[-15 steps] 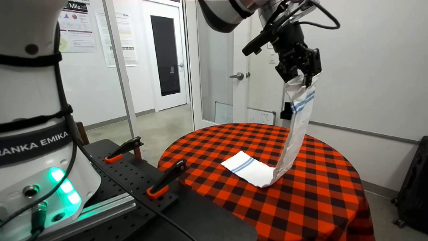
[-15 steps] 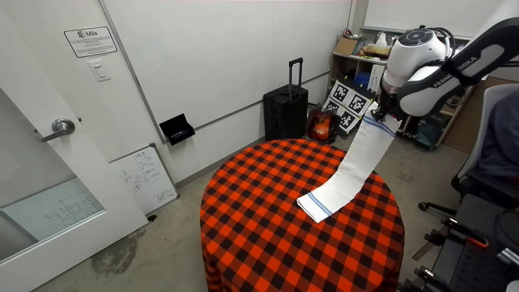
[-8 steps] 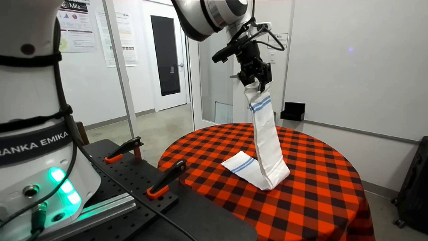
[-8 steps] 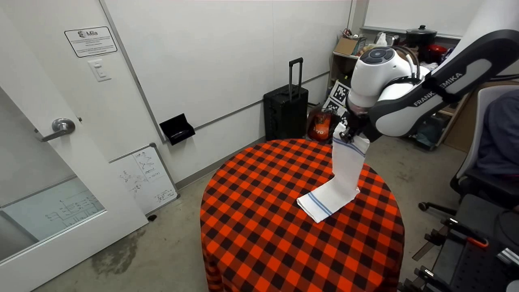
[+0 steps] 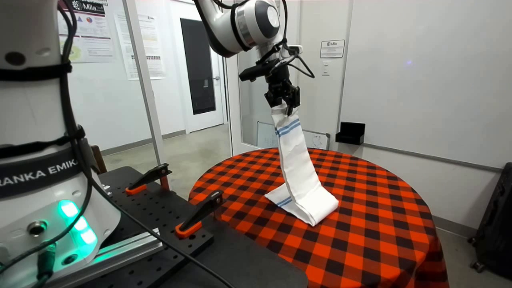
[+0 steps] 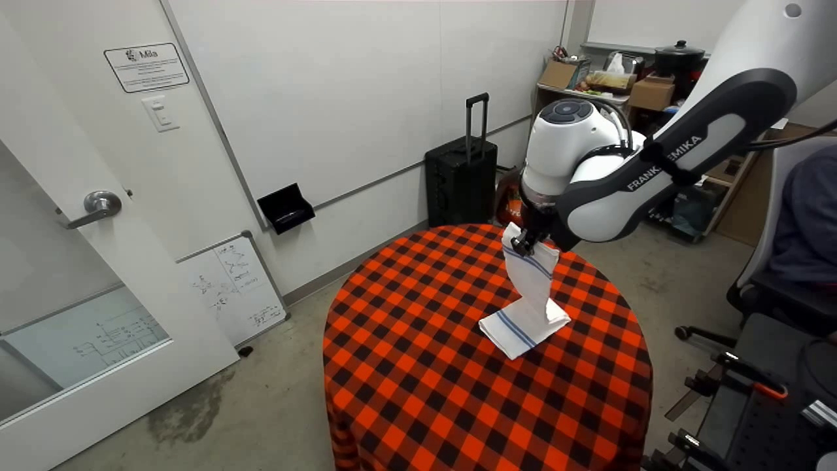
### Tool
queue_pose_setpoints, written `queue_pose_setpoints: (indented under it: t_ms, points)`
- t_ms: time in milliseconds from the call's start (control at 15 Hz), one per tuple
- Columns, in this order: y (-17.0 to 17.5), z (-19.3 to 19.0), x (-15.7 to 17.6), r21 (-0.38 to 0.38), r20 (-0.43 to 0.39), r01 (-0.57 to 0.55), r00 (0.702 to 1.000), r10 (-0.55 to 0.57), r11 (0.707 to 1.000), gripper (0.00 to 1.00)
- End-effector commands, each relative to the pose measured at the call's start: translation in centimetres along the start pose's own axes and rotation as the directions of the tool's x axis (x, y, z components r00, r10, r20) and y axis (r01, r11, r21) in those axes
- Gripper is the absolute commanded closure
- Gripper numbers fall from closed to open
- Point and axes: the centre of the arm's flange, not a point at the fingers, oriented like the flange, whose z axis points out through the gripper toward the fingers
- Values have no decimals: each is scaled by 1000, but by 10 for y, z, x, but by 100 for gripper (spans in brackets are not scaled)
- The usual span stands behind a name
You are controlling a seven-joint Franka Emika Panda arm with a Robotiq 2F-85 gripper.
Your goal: Fold the dishcloth four times
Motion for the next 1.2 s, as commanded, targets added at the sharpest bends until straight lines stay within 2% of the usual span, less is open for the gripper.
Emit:
queue_pose_setpoints:
  t_ms: [0, 667, 1133]
  points:
    - [-23, 0, 19, 60, 3, 43, 999, -43, 997, 97]
    - [-102, -32, 36, 152, -66, 174, 984, -166, 973, 97]
    - [-114, 5, 36, 200, 18, 204, 977, -212, 958, 97]
